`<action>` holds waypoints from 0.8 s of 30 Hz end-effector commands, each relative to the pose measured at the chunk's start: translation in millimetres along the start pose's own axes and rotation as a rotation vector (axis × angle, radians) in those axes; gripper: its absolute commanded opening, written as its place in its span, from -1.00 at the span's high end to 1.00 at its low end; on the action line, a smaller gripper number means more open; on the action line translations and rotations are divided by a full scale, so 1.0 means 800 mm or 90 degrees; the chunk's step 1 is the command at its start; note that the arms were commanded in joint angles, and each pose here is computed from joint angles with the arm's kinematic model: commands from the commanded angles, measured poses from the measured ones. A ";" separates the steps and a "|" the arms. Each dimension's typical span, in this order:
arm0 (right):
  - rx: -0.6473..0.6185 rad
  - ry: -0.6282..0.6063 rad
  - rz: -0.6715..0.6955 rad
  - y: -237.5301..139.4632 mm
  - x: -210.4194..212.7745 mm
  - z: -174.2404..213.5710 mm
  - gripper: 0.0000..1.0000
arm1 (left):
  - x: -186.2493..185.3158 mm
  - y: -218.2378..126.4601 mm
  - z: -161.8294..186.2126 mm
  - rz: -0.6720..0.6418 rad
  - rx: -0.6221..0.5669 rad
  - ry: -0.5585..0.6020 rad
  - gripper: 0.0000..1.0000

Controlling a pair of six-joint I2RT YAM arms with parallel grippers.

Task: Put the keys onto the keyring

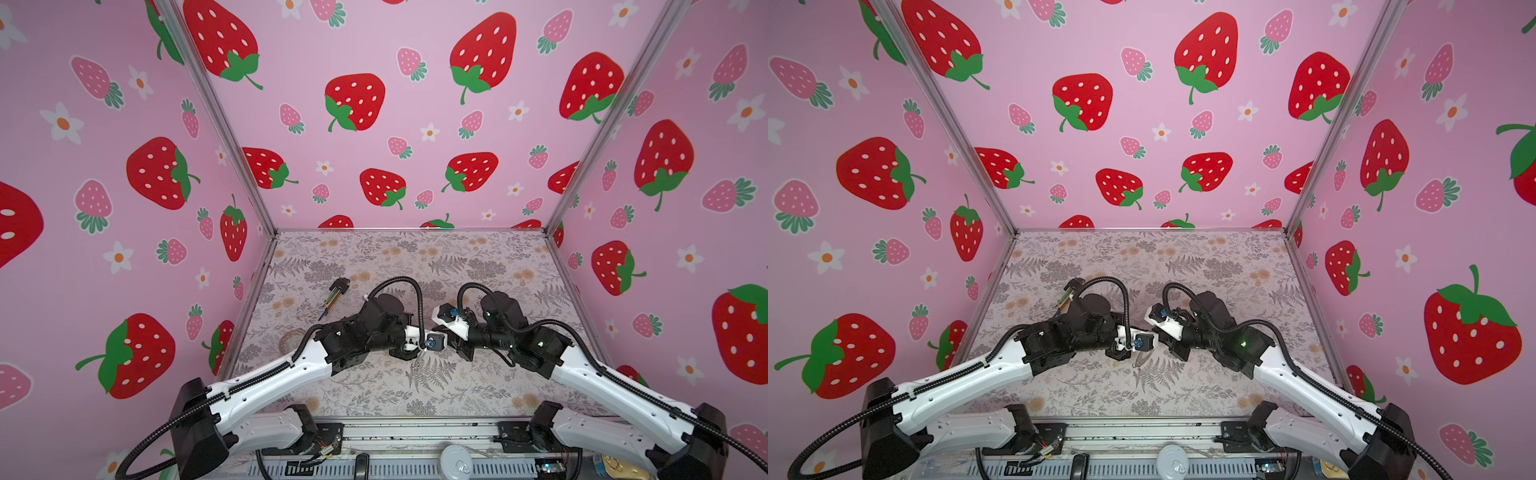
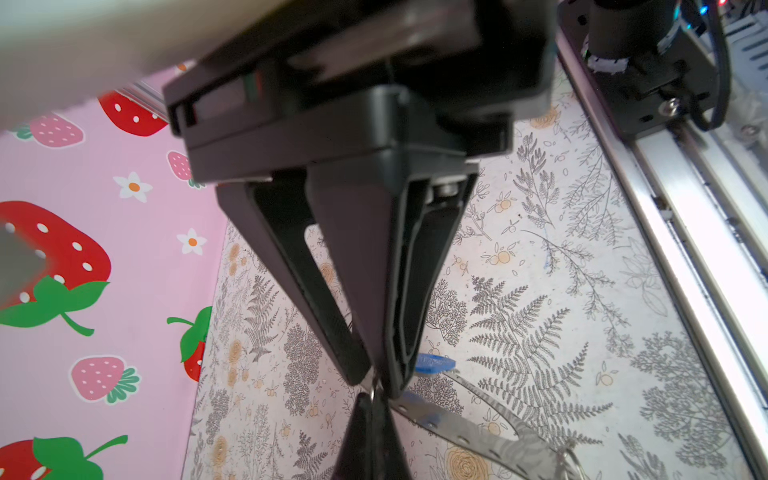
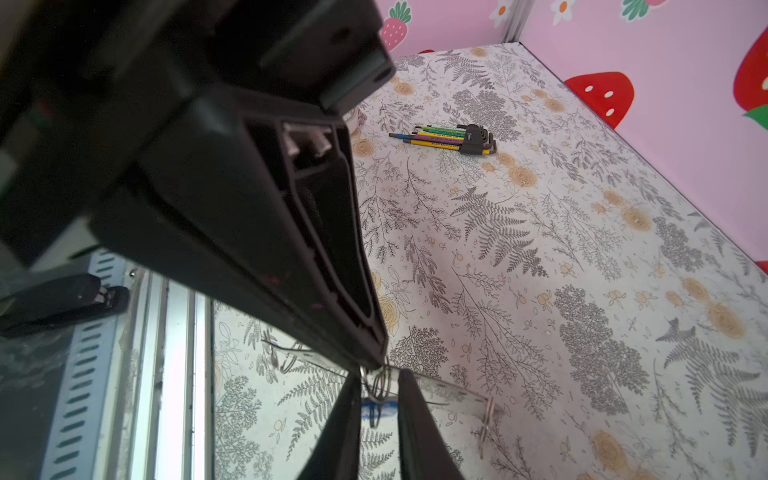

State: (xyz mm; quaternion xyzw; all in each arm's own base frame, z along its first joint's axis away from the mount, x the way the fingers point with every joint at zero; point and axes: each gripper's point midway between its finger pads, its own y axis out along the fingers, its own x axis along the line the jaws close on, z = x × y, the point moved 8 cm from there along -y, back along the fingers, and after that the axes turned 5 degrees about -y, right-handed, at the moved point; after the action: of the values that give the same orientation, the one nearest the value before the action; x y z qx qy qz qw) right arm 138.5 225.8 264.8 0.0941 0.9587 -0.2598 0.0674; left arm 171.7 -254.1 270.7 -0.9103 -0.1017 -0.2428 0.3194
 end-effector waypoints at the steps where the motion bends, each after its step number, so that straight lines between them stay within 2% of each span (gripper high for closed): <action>1: -0.038 -0.024 0.045 -0.019 -0.003 -0.015 0.49 | 0.013 -0.013 -0.009 -0.012 -0.069 -0.058 1.00; 7: -0.093 0.017 0.078 -0.030 0.001 -0.010 0.31 | 0.033 -0.030 -0.002 -0.049 -0.152 -0.160 1.00; 12: -0.126 0.033 0.085 -0.026 0.000 -0.010 0.25 | 0.045 -0.037 0.002 -0.073 -0.198 -0.223 1.00; 17: -0.144 0.040 0.099 -0.020 -0.006 -0.014 0.23 | 0.055 -0.043 0.003 -0.090 -0.238 -0.266 1.00; 24: -0.160 0.028 0.121 -0.015 -0.014 -0.019 0.14 | 0.059 -0.043 0.001 -0.095 -0.263 -0.286 1.00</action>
State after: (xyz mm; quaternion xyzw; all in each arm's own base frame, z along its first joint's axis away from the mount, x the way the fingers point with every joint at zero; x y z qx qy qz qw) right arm 142.2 220.5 282.1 0.1674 0.9724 -0.1464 0.0707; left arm 201.9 -225.1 295.5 -0.9714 -0.1907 -0.0658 0.1254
